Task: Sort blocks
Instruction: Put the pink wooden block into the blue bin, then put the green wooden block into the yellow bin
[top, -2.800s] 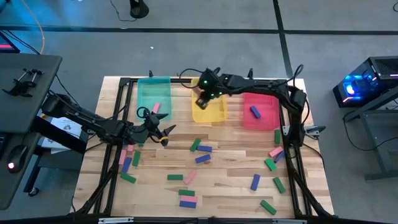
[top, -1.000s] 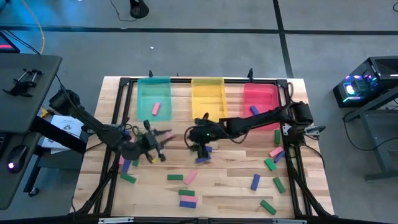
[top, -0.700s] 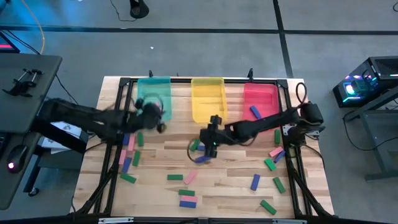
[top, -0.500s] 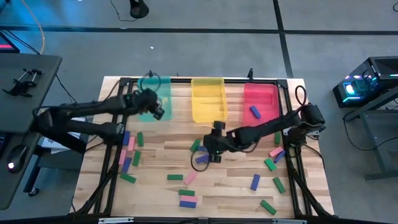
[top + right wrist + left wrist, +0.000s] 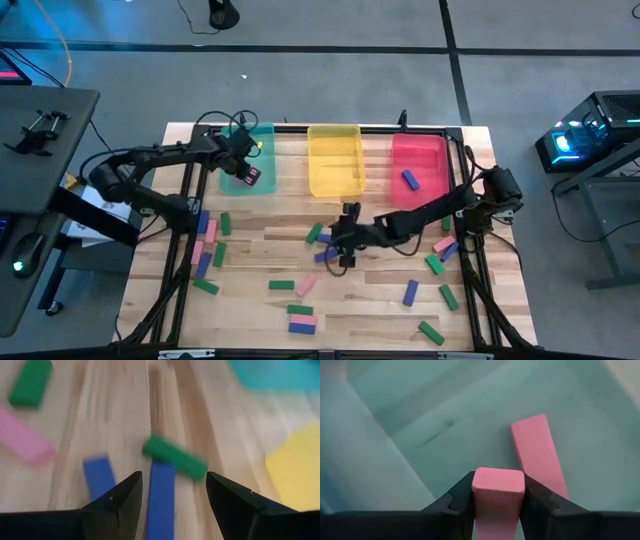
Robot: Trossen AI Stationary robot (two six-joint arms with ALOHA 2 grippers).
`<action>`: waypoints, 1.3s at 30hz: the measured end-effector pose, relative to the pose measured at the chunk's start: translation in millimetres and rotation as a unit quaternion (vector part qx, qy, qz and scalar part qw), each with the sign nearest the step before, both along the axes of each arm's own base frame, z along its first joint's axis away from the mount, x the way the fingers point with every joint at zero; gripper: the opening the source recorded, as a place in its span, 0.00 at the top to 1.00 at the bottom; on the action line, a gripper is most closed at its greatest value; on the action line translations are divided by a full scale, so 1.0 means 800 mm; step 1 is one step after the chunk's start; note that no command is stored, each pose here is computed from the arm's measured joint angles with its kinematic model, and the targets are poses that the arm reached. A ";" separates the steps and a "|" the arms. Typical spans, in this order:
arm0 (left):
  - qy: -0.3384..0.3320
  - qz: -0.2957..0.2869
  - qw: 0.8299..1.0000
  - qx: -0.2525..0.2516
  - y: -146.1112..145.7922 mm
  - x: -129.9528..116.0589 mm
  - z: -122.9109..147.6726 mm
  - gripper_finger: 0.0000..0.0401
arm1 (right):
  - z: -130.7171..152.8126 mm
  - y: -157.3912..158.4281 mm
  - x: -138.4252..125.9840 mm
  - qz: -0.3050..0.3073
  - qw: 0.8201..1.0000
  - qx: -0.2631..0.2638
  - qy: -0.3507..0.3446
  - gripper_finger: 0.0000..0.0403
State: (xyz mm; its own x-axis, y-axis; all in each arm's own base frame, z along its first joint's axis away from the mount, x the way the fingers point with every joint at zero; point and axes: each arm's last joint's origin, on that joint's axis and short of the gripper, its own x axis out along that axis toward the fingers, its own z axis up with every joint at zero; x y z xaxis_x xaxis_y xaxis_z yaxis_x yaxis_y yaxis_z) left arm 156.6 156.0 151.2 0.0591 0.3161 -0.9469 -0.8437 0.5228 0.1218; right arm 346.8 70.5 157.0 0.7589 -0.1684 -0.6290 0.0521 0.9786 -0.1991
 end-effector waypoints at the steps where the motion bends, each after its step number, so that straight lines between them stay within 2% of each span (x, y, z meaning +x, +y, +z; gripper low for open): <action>1: 0.006 -0.005 1.000 -0.003 0.001 0.001 -0.003 0.70 | -0.001 -0.004 0.002 0.015 1.000 0.001 -0.022 0.50; 6: 0.017 -0.015 1.000 -0.009 0.002 0.002 -0.009 0.57 | -0.005 -0.037 0.015 0.121 0.990 -0.016 -0.071 0.50; 11: 0.010 -0.019 1.000 0.000 0.000 0.000 0.001 0.49 | -0.005 -0.076 0.032 0.189 0.979 -0.022 -0.069 0.50; 14: -0.002 -0.014 1.000 0.010 -0.001 -0.001 0.020 0.46 | -0.008 -0.095 0.046 0.228 0.972 -0.027 -0.041 0.50; 20: -0.060 -0.015 0.997 0.055 -0.018 -0.003 0.071 0.45 | -0.018 -0.114 0.065 0.295 0.948 -0.081 0.086 0.50; 25: -0.119 -0.064 0.986 0.096 -0.051 -0.002 0.103 0.45 | -0.027 -0.126 0.077 0.321 0.934 -0.097 0.125 0.50; 29: -0.167 -0.101 0.974 0.115 -0.079 0.001 0.121 0.45 | -0.040 -0.129 0.086 0.346 0.923 -0.087 0.141 0.50; 33: -0.204 -0.128 0.961 0.135 -0.103 0.007 0.133 0.45 | -0.046 -0.123 0.093 0.354 0.921 -0.080 0.140 0.50; 36: -0.219 -0.143 0.954 0.148 -0.118 0.014 0.137 0.45 | -0.047 -0.120 0.095 0.348 0.925 -0.067 0.136 0.54; 39: -0.230 -0.161 0.947 0.158 -0.131 0.021 0.138 0.45 | -0.048 -0.119 0.093 0.338 0.930 -0.043 0.139 0.63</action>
